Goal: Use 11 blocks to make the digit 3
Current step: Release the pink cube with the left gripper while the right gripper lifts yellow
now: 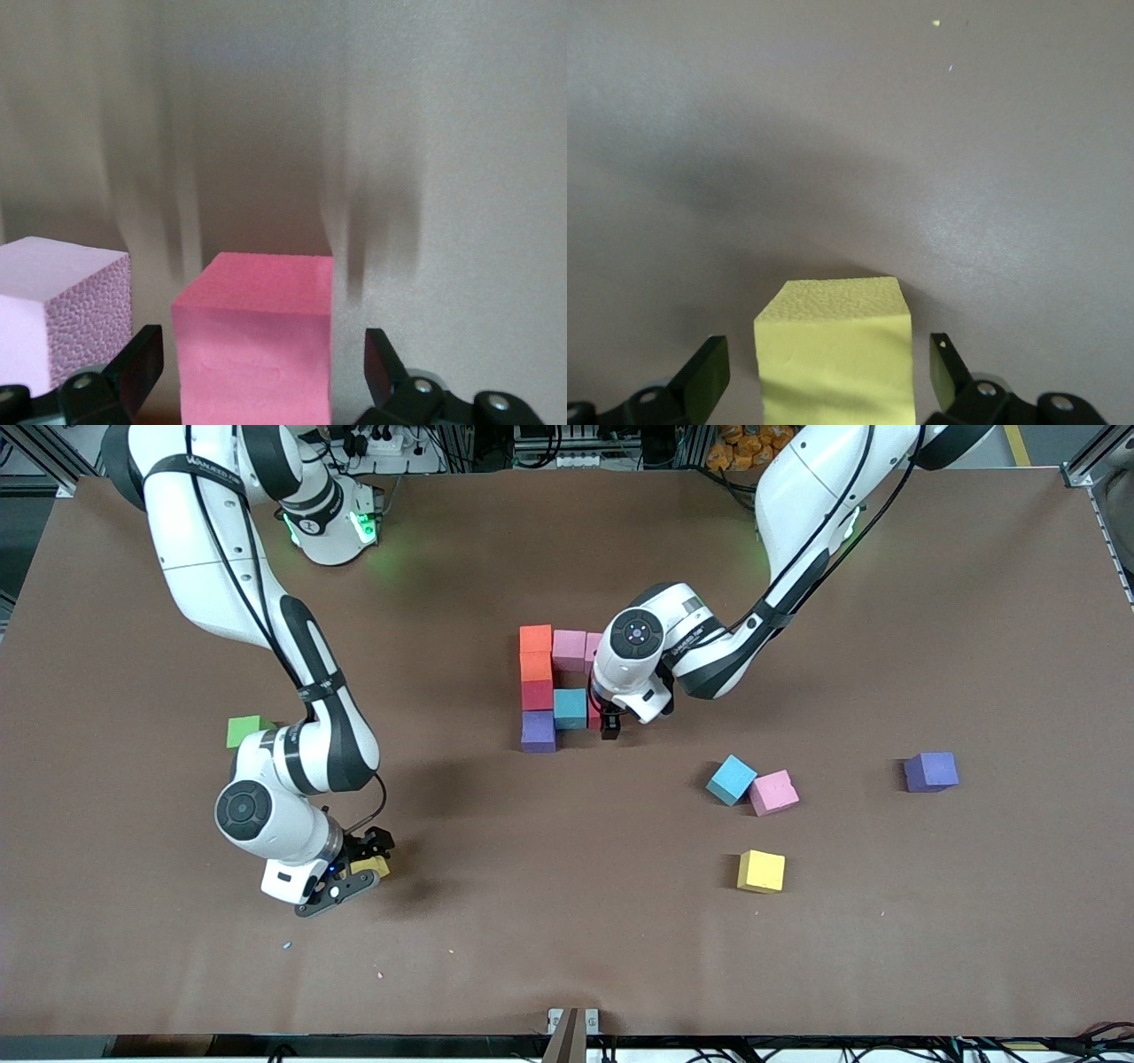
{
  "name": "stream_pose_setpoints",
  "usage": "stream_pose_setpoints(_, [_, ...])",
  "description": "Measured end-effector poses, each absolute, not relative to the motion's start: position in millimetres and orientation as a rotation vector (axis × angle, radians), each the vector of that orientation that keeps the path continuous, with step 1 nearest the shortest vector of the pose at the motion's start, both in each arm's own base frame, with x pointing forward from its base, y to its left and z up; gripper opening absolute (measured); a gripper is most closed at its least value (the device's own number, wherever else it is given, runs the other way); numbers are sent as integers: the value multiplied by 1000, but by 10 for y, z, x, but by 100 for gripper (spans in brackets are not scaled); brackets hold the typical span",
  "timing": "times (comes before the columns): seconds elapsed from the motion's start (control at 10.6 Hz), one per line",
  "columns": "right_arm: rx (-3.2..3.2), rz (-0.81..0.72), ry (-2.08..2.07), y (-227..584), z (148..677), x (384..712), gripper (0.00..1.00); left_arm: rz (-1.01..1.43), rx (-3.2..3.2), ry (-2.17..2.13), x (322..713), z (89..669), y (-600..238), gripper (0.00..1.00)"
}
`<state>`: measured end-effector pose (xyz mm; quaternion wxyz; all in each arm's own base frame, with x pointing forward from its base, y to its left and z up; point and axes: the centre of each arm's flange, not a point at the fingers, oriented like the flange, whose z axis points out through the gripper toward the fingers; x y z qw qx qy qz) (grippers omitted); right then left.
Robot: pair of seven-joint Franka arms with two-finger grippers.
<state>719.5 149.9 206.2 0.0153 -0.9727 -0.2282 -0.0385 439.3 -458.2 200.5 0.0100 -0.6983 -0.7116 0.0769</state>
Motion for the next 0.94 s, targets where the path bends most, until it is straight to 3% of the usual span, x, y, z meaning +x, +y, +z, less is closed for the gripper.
stream_pose_setpoints(0.09, [-3029, -121, -709, 1489, 1992, 7178, 98, 241, -2184, -2221, 4385, 2010, -4596, 100])
stream_pose_setpoints(0.38, [-3030, -116, -707, 1481, 1945, 7163, 58, 235, -2179, -2247, 4394, 2105, -4635, 100])
stream_pose_setpoints(0.94, [-3021, -78, -597, 1637, 1989, 7135, 56, 163, -2243, -2266, 4405, 2691, -4699, 100])
